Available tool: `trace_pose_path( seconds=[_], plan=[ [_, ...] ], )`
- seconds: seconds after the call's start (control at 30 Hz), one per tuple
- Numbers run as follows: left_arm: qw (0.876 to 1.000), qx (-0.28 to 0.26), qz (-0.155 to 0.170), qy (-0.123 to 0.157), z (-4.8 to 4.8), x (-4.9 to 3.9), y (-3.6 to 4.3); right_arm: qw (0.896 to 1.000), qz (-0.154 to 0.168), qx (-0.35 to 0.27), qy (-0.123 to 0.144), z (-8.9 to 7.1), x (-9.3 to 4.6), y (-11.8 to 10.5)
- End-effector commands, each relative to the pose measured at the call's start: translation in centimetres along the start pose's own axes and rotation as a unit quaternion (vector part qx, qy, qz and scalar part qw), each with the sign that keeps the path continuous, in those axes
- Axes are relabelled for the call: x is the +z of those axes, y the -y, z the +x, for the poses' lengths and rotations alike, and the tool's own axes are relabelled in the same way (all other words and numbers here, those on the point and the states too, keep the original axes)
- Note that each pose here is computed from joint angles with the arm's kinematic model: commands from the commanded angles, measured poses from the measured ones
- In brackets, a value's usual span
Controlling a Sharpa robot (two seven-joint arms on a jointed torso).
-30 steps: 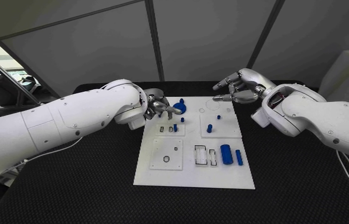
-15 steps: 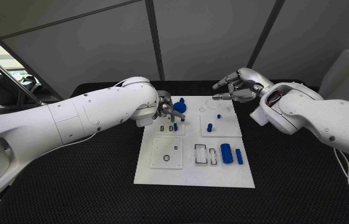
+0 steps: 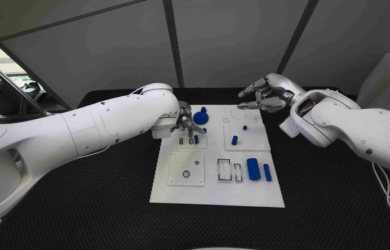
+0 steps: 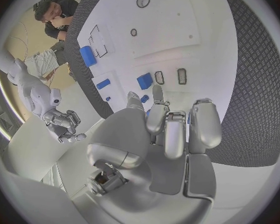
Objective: Assemble the parts on the task board
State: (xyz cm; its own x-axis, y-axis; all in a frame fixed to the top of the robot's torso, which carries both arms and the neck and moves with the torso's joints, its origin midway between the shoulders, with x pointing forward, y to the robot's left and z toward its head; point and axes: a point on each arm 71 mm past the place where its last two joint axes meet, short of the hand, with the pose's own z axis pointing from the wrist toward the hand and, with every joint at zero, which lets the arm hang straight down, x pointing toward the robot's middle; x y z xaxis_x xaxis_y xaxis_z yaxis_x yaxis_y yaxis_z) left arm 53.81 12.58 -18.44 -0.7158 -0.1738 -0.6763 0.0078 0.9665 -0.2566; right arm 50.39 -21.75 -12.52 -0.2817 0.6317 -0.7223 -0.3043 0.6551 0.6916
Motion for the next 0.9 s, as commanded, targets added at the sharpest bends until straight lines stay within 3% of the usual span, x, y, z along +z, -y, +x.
trace_pose_path(
  seconds=[0.03,0.5,0.9],
  plan=[
    [1.0,0.017,-0.011,-0.01,0.04,-0.02,-0.14,1.0,-0.002,-0.003,-0.001,-0.04,0.07,-0.13],
    [0.999,0.036,-0.009,-0.033,0.5,0.05,0.27,1.0,0.0,-0.003,-0.006,0.14,0.32,-0.12],
    [0.999,0.035,-0.001,-0.029,0.72,0.0,0.81,1.0,0.006,-0.004,-0.011,0.17,0.41,0.07]
  ],
)
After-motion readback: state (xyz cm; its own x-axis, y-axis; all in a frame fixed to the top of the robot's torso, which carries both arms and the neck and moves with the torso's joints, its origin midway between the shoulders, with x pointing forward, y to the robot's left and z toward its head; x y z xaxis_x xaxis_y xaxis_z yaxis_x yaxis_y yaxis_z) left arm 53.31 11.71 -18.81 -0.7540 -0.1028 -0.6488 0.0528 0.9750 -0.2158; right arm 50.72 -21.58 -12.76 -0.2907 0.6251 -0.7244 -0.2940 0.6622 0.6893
